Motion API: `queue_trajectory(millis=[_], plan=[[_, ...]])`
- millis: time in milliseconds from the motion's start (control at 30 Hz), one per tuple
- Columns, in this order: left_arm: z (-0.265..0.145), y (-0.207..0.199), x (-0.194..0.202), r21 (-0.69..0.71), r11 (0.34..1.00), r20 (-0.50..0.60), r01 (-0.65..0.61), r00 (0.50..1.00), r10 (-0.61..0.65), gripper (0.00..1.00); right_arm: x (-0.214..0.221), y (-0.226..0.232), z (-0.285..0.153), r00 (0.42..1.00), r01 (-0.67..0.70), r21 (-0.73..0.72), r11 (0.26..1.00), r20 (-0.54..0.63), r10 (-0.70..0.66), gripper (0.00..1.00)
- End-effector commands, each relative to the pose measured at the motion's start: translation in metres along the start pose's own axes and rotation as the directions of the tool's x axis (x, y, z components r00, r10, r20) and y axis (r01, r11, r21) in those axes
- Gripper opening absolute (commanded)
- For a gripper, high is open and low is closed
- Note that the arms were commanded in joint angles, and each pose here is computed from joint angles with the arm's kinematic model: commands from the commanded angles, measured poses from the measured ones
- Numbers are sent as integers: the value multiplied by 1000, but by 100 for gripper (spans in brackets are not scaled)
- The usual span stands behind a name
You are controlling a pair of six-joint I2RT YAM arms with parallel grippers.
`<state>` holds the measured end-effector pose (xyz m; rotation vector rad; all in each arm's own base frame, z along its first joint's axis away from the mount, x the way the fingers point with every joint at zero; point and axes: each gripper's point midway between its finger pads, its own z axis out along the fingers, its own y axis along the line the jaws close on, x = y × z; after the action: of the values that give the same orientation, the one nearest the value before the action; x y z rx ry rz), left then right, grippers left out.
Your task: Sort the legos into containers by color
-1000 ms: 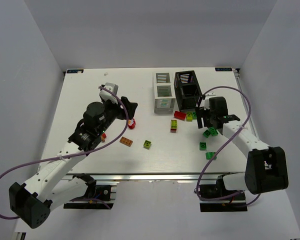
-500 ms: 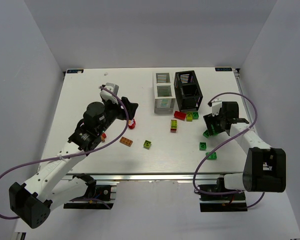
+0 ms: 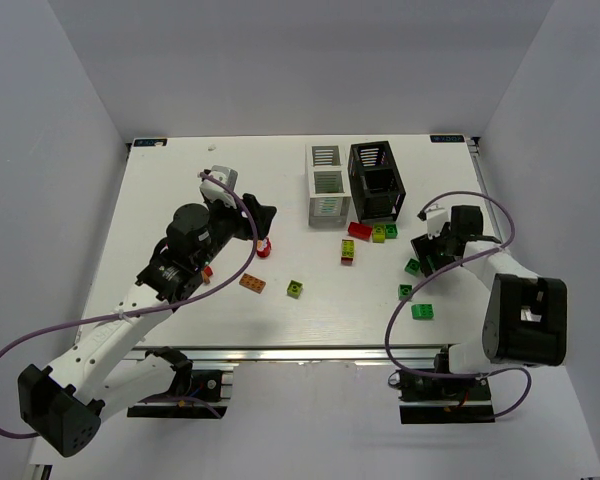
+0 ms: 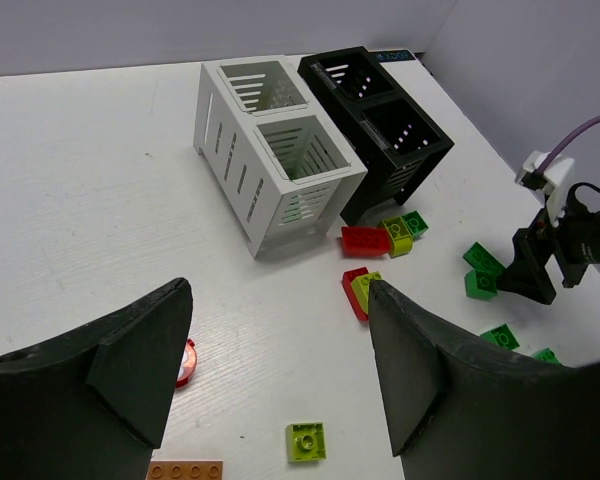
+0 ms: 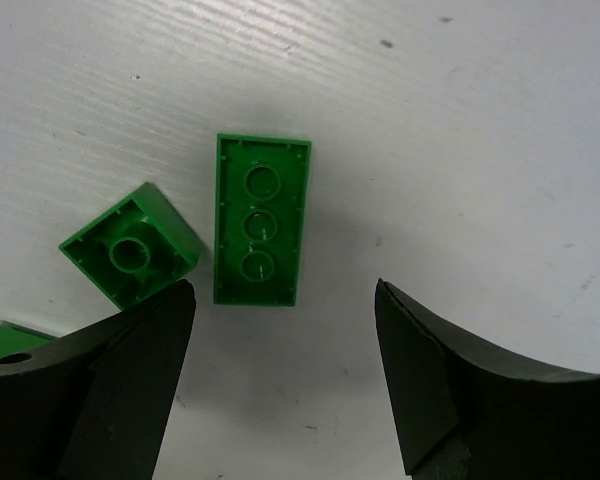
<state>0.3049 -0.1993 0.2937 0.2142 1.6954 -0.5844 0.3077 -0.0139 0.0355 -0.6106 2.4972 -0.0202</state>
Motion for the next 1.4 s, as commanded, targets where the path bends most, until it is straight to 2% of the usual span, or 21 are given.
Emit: queue_trajectory(millis=[0, 167, 433, 600, 667, 700, 800, 900, 1000, 1167, 1267, 1300, 1367], plan=[[-2, -1, 0, 9, 1000, 3, -6, 1000, 6, 80, -2, 3, 10, 1000, 13, -48, 999, -11, -13, 78], [-2, 0, -1, 6, 1000, 5, -7, 1000, 7, 80, -9, 1, 24, 1000, 0, -79, 997, -23, -1, 76], [-2, 0, -1, 8, 1000, 5, -10, 1000, 10, 80, -11, 2, 32, 999, -6, -106, 994, -33, 2, 67], [-3, 0, -1, 7, 1000, 7, -9, 1000, 9, 80, -11, 5, 31, 1000, -6, -120, 993, -31, 2, 42], [-3, 0, -2, 7, 1000, 8, -10, 1000, 10, 80, -17, 7, 26, 1000, -2, -127, 992, -1, 2, 38], [-3, 0, -2, 7, 1000, 8, -10, 1000, 10, 80, -19, 8, 24, 1000, 0, -132, 991, 10, 1, 30], [-3, 0, -2, 7, 1000, 8, -10, 1000, 10, 80, -35, 11, 9, 997, 11, -151, 989, 73, 0, 17], [-3, 0, -2, 6, 1000, 10, -12, 1000, 12, 80, -66, 18, -18, 985, 33, -199, 980, 170, 1, 8], [-3, 1, 0, 0, 1000, 7, -17, 1000, 17, 80, -110, 30, -55, 950, 110, -253, 961, 310, -28, 6], [1, 5, 4, -18, 1000, -9, -26, 1000, 25, 80, -192, 63, -107, 847, 275, -253, 928, 521, -109, 4], [2, 9, 7, -35, 999, -19, -34, 999, 34, 80, -229, 87, -114, 808, 330, -253, 909, 574, -134, 4], [3, 10, 7, -36, 999, -21, -36, 999, 35, 80, -250, 90, -125, 779, 353, -235, 906, 610, -145, 4], [2, 12, 9, -45, 998, -25, -41, 999, 40, 80, -269, 108, -115, 777, 374, -262, 890, 613, -146, 5]])
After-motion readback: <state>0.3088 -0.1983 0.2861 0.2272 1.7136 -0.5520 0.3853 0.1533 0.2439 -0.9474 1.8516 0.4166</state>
